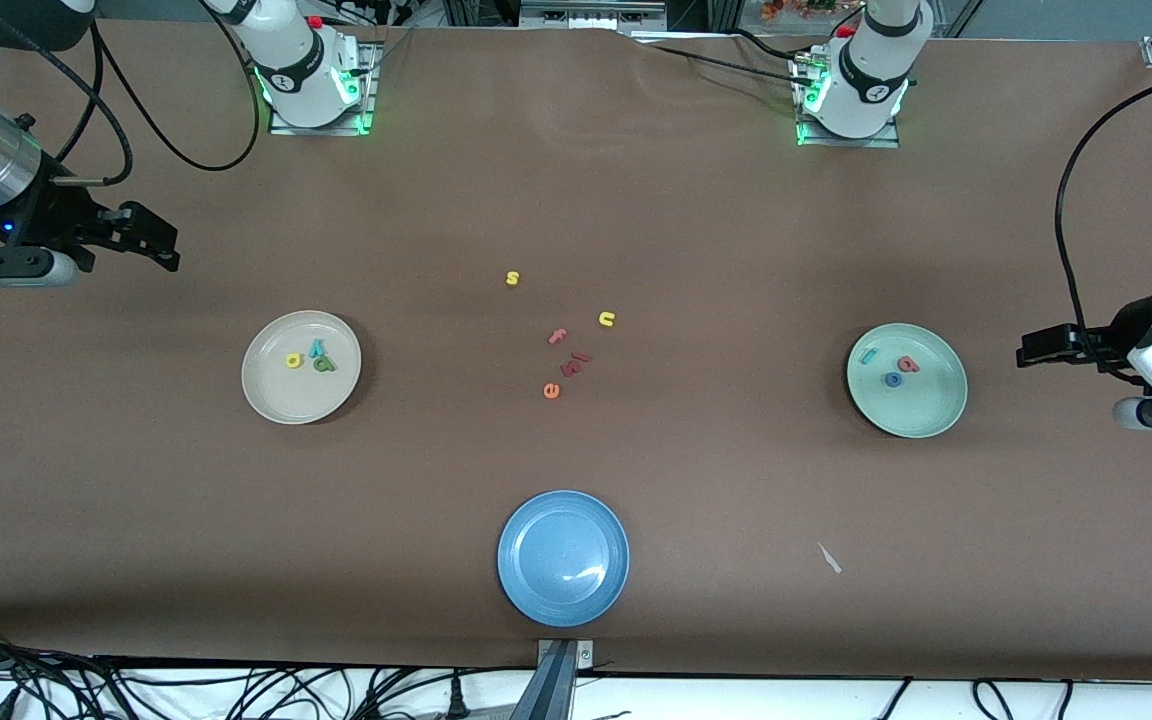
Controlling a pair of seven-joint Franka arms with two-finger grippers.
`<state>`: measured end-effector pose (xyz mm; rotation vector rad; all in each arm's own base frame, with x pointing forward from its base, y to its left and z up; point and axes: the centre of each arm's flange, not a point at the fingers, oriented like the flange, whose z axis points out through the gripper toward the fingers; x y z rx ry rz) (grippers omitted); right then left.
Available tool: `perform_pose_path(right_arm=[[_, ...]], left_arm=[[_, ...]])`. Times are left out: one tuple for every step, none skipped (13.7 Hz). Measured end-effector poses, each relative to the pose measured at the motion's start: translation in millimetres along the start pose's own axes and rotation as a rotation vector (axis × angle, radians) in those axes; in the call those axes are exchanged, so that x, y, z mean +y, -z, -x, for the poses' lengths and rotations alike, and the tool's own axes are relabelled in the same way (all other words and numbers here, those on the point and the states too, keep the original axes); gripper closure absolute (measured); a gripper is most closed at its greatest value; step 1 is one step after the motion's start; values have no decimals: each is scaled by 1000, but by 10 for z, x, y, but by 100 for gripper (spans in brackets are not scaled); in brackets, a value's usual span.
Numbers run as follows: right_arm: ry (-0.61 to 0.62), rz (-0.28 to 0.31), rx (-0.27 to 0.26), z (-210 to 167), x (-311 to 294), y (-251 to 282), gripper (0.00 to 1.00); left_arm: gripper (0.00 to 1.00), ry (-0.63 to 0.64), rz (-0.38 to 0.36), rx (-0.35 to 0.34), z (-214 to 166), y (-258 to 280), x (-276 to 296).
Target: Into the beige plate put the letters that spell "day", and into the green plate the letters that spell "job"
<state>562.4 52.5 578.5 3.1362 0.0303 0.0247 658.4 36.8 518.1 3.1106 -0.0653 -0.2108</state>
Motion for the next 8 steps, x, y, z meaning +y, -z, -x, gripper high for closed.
perform_pose_path(right_arm=[[2, 0, 0, 1, -9, -2, 0], [3, 0, 0, 1, -17, -2, 0], [3, 0, 0, 1, -17, -3, 0], [3, 0, 0, 1, -15, -3, 0], [3, 0, -1, 1, -14, -5, 0], [3, 0, -1, 1, -13, -6, 0], [3, 0, -1, 2, -13, -6, 0], [3, 0, -1, 2, -13, -7, 0]], left_arm=[[0, -1, 0, 0, 1, 3, 2], [0, -3, 0, 1, 2, 8, 5], [0, -3, -1, 2, 4, 14, 7], [0, -4, -1, 3, 6, 19, 8], [0, -4, -1, 4, 7, 24, 7], [0, -4, -1, 5, 9, 31, 5], [0, -3, -2, 8, 12, 44, 2], [0, -4, -2, 11, 17, 63, -4]])
